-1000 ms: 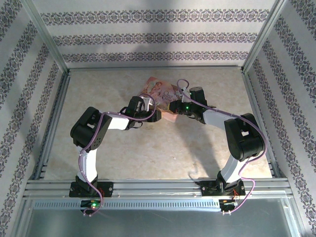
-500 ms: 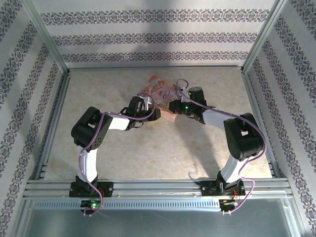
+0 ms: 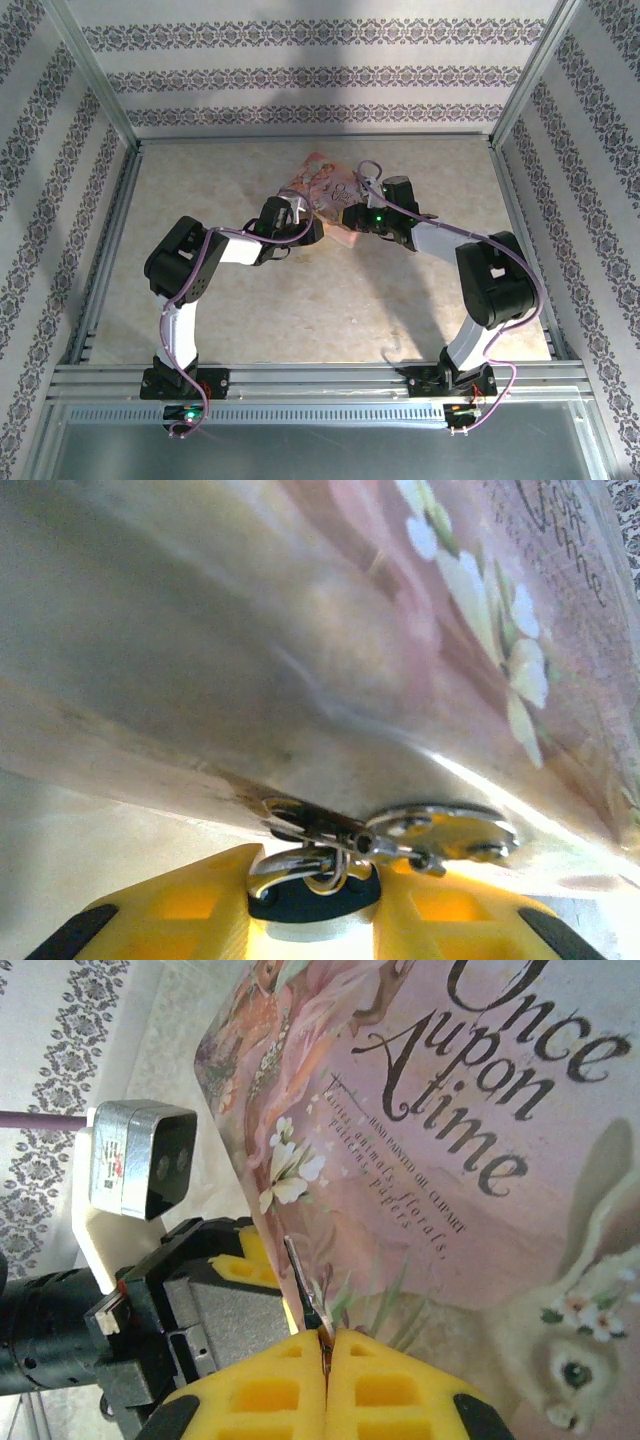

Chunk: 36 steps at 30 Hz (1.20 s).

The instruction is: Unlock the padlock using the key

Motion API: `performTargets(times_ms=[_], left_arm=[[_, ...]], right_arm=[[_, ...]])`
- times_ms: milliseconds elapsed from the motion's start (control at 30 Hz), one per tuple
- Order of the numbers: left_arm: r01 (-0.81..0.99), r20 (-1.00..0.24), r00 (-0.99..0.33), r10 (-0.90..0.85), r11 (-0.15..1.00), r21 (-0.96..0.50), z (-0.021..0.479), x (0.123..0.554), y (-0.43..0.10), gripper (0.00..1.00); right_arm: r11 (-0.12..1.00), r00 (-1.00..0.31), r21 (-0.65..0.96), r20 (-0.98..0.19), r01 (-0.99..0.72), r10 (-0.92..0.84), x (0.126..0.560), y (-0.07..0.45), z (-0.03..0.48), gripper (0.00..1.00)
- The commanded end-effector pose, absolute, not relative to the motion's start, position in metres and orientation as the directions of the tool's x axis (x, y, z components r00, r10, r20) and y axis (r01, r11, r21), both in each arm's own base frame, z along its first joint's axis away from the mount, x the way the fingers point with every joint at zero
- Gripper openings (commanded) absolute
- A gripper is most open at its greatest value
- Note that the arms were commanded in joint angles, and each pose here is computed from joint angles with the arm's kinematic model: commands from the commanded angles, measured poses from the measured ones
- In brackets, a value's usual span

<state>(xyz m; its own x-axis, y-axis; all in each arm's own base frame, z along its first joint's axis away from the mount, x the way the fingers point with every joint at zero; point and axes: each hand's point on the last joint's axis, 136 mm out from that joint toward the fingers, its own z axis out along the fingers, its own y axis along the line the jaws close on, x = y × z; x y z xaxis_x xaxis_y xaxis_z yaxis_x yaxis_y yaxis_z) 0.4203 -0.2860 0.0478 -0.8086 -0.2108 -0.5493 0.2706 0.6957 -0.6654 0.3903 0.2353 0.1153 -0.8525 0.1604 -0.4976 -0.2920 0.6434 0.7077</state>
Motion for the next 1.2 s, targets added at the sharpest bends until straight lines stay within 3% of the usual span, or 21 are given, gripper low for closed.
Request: performTargets(times_ms=[0, 233, 600, 1167], left_arm=[[0.351, -0.616, -0.749, -0.245, 0.641, -0.682, 0.089, 0.426, -0.296, 0.30], [0.342, -0.583, -0.769, -0.262, 0.602, -0.722, 0.104, 0.421, -0.301, 0.29], [0.284, -0.485, -0.823, -0.296, 0.525, -0.803, 0.119, 0.414, -0.312, 0.29], [0.217, -0.410, -0.855, -0.319, 0.497, -0.840, 0.123, 0.413, -0.319, 0.29]], right_arm=[[0.633, -0.834, 0.698, -0.531, -0.334, 0.146, 0.385, 0.239, 0.136, 0.00], [0.631, -0.802, 0.659, -0.590, -0.410, 0.095, 0.357, 0.235, 0.147, 0.00], [0.692, -0.758, 0.512, -0.648, -0.509, -0.077, 0.304, 0.240, 0.106, 0.00], [0.756, -0.708, 0.403, -0.697, -0.517, -0.113, 0.319, 0.242, 0.069, 0.00]])
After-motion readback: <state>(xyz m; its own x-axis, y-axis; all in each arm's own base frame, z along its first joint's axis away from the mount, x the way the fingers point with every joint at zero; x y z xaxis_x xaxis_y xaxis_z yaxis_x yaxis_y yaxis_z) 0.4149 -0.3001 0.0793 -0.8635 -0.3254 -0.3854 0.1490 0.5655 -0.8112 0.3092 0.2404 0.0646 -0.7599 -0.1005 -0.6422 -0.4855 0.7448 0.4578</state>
